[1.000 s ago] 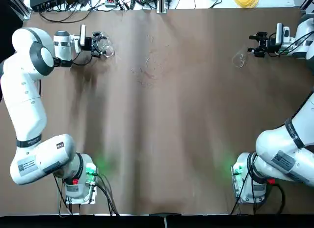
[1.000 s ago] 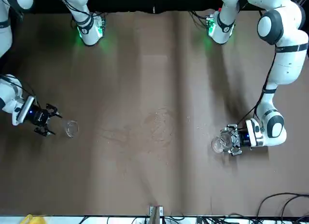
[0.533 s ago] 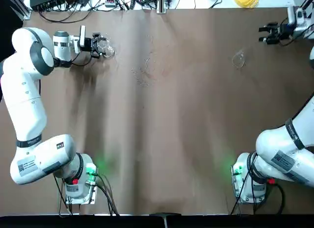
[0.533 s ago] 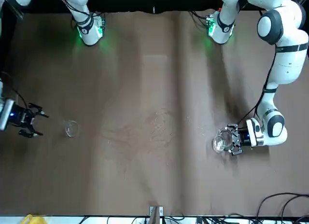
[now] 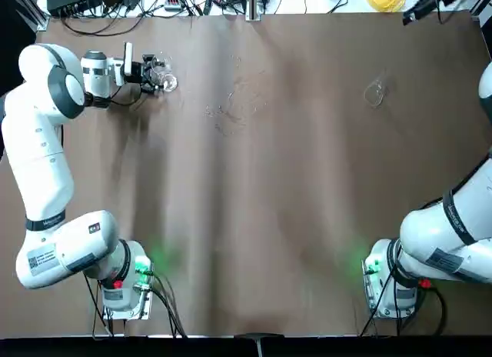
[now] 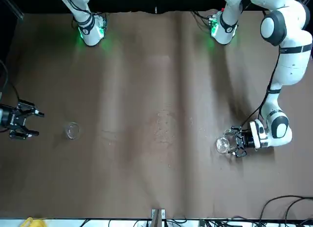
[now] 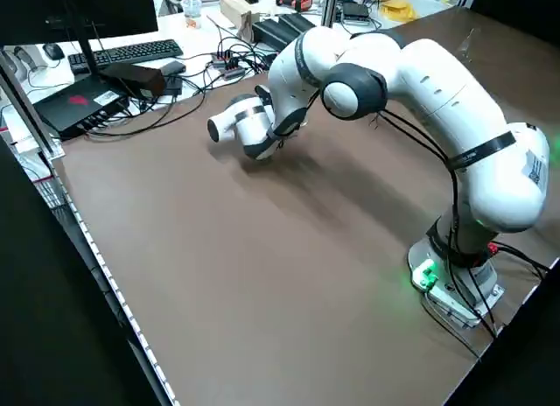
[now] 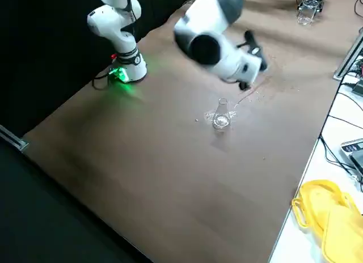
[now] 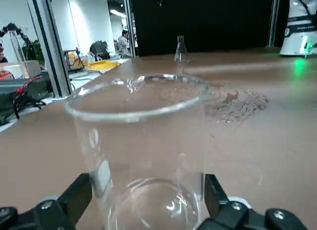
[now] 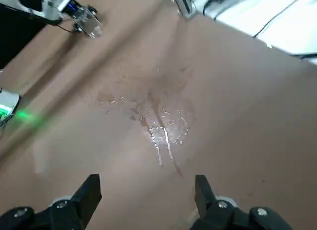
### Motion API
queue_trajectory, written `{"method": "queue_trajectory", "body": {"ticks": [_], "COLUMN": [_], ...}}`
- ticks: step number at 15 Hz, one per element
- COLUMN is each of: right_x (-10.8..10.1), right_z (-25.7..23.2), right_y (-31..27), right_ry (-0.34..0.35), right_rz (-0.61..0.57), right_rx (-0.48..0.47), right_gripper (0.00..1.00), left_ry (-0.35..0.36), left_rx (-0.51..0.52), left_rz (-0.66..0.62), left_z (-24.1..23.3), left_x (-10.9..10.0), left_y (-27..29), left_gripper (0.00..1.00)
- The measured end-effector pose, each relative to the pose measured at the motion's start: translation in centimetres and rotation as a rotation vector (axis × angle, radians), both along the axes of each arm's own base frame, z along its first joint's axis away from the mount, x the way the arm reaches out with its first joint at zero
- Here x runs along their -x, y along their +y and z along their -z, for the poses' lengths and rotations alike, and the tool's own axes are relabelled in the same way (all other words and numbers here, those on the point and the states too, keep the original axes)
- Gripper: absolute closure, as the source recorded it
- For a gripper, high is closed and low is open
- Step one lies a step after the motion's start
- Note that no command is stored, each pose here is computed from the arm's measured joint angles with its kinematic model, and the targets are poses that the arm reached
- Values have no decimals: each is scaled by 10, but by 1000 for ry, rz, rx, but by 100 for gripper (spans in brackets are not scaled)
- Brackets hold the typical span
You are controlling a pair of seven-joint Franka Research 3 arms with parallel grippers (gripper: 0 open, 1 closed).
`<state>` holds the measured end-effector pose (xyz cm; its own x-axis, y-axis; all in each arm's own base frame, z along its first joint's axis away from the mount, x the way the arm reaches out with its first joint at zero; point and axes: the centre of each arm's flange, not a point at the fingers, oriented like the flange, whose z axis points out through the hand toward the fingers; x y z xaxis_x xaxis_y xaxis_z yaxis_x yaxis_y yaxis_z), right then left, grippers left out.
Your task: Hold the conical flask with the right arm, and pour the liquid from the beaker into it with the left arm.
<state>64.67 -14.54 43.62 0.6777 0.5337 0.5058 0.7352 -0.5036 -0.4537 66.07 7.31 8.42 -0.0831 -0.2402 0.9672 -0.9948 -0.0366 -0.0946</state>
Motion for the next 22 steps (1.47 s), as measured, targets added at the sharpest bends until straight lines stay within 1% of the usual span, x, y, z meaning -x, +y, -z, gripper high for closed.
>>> {"method": "queue_trajectory", "body": {"ticks": [2, 4, 6, 7, 9, 11, 12, 14, 16, 18, 20, 22], "right_x": [-7, -13, -13, -11, -6, -1, 3, 7, 10, 12, 17, 30], "right_z": [-17, -33, -51, -59, -75, -91, -101, -111, -118, -124, -135, -149], "right_y": [35, 62, 87, 100, 122, 131, 130, 129, 132, 132, 127, 117], "right_ry": [60, 87, 129, 155, 188, 208, 234, 253, 266, 267, 274, 293], "right_rz": [25, 72, 132, 162, 224, 288, 359, 422, 465, 484, 514, 532], "right_rx": [78, 150, 231, 277, 349, 384, 409, 428, 430, 432, 431, 453], "right_gripper": [15, 15, 15, 15, 14, 13, 11, 12, 11, 10, 0, 0], "left_ry": [5, 8, 9, 31, 97, 188, 295, 399, 493, 574, 675, 777], "left_rx": [-19, -38, -63, -80, -142, -221, -306, -408, -515, -649, -773, -871], "left_rz": [-13, -25, -43, -63, -83, -101, -126, -147, -180, -256, -360, -497], "left_z": [3, 4, -3, -16, -59, -118, -173, -218, -251, -279, -303, -326], "left_x": [2, 3, 1, -3, -14, -24, -29, -32, -35, -38, -38, -35], "left_y": [11, 23, 38, 48, 65, 73, 68, 51, 24, -5, -36, -61], "left_gripper": [0, 0, 0, 0, 0, 0, 0, 0, 0, 0, 0, 0]}}
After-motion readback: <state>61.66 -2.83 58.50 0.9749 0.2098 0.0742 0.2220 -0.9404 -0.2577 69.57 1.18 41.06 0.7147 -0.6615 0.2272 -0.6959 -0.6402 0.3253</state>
